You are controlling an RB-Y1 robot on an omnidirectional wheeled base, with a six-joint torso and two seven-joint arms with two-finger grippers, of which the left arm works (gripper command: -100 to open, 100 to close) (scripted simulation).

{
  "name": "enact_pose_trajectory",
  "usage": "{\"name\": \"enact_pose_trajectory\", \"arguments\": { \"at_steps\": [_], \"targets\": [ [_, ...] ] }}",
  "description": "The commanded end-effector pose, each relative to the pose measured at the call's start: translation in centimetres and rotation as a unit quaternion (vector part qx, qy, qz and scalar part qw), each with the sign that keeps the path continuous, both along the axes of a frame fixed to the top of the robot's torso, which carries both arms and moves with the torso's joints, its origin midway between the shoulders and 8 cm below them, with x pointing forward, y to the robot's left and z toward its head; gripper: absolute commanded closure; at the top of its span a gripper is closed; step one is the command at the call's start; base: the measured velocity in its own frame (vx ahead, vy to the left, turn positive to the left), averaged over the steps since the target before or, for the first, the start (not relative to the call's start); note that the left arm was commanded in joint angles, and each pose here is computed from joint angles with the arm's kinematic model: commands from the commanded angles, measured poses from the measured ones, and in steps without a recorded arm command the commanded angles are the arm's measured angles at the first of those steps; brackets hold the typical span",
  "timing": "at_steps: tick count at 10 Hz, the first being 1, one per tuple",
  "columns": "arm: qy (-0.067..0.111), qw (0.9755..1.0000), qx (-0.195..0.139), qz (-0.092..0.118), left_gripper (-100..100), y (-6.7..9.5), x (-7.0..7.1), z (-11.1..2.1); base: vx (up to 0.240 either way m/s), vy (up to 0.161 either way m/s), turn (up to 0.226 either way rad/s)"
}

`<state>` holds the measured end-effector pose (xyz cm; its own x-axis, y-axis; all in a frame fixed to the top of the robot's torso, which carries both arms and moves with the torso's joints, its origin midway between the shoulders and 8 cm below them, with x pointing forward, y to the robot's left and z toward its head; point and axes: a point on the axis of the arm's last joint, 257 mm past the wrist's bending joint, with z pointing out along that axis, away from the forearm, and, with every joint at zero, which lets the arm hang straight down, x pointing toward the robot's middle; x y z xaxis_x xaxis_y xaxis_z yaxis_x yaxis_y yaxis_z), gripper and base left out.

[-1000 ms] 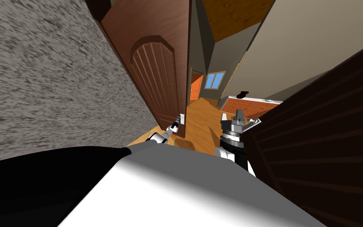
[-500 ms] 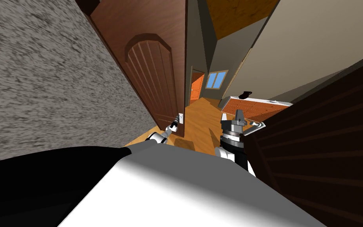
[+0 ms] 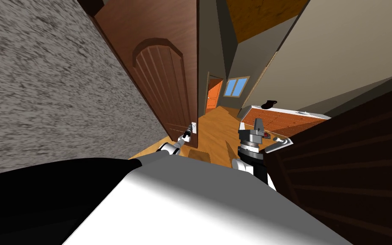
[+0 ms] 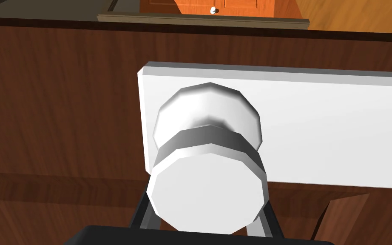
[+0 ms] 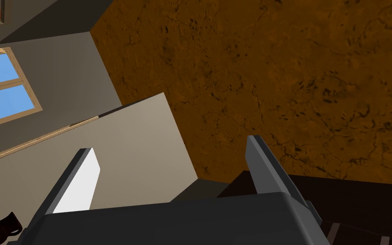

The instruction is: Push the door open

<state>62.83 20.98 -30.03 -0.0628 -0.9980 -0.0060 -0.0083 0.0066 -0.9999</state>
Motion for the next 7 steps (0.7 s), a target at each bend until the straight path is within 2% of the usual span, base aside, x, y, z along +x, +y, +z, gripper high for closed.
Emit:
{"name": "enact_pose_trajectory", "arguments": {
  "at_steps": [1,3,7],
  "targets": [
    [-0.004,1.0,-0.003,0.002,100,0.0,0.2,0.4,0.121,-0.119,0.042],
    [-0.003,0.9999,0.0,0.013,100,1.5,0.2,0.3,0.092,-0.044,0.042],
    [-0.003,0.9995,0.0,0.031,100,3.4,0.1,0.3,0.171,-0.078,0.043]
  ]
}}
